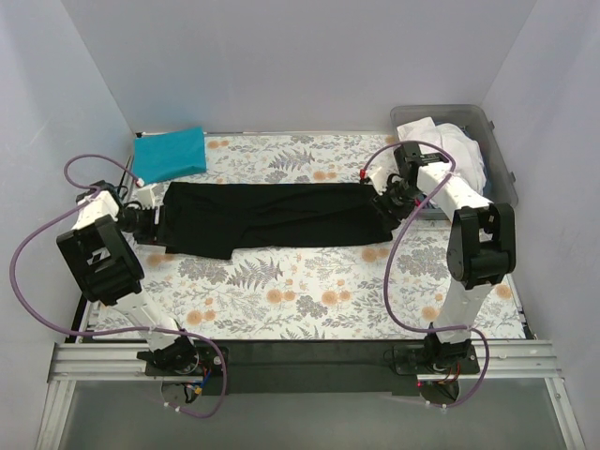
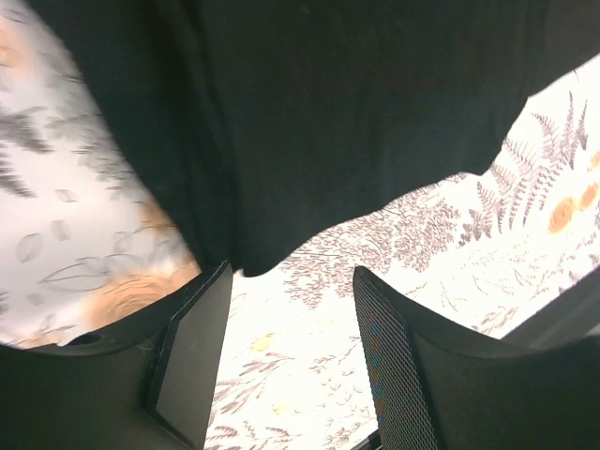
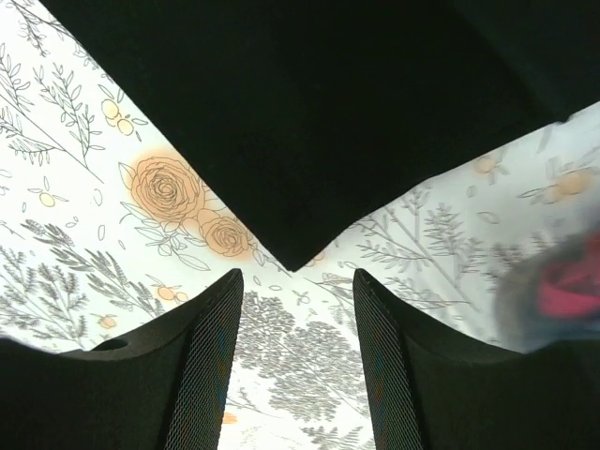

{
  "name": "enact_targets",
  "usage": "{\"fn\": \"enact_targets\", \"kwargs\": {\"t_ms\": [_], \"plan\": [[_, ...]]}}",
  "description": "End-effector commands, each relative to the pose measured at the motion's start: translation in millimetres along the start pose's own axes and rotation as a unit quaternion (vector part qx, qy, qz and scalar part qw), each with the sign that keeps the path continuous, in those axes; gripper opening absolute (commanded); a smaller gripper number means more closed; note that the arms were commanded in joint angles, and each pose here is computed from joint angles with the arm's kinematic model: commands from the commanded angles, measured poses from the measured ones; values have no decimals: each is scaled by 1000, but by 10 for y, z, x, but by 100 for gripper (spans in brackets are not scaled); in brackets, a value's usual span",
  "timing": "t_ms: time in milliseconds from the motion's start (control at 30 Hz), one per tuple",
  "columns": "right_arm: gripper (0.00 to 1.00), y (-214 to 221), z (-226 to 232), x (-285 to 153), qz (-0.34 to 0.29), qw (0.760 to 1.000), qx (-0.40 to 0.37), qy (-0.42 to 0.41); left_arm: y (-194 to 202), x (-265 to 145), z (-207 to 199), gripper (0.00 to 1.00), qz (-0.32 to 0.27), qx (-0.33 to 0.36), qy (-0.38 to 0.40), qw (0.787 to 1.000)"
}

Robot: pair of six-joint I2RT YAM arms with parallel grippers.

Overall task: Fold and stack the t-shirts
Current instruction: Fold the tshirt

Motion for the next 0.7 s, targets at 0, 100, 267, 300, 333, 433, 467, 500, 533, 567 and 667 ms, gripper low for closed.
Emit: {"fn": "enact_targets", "kwargs": {"t_ms": [0, 100, 267, 300, 333, 433, 467, 500, 533, 567, 667], "plan": [[57, 69, 12, 79, -3, 997, 77, -29, -13, 10, -75, 53, -24, 37, 4, 999], [58, 107, -74, 116, 2, 994, 107, -27, 58, 44, -64, 53, -18, 41, 4, 999], [60, 170, -81, 220, 9, 989, 140, -50, 101, 97, -32, 54, -13, 50, 6, 999], [59, 172, -75, 237, 9, 988, 145, -56, 76, 93, -9, 54, -16, 52, 2, 999], [60, 188, -76, 268, 11, 987, 151, -61, 57, 77, 17, 54, -20, 49, -3, 999], [60, 196, -74, 288, 9, 984, 161, -69, -25, 9, 99, 53, -26, 49, -14, 998], [59, 195, -68, 287, 9, 984, 162, -71, -15, -5, 161, 52, -25, 40, -21, 999], [60, 189, -66, 283, 7, 984, 165, -73, -28, -21, 200, 50, -26, 40, -23, 999], [60, 195, -76, 279, 7, 983, 170, -74, -52, -57, 259, 50, -29, 38, -29, 998], [59, 169, -77, 271, 2, 982, 174, -78, -31, -34, 284, 48, -22, 34, -24, 999], [59, 136, -103, 256, -5, 979, 184, -83, -37, -30, 298, 47, -23, 37, -21, 999]]}}
Point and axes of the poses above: each gripper's point midway between its finger pads, its own x axis out along the fingers, its own z axis along the line the jaws close on, y = z × x, the point moved 6 cm from there along -x, back along the fingers, and after that the axes turned 11 degrees about x, right-handed, at the moved point
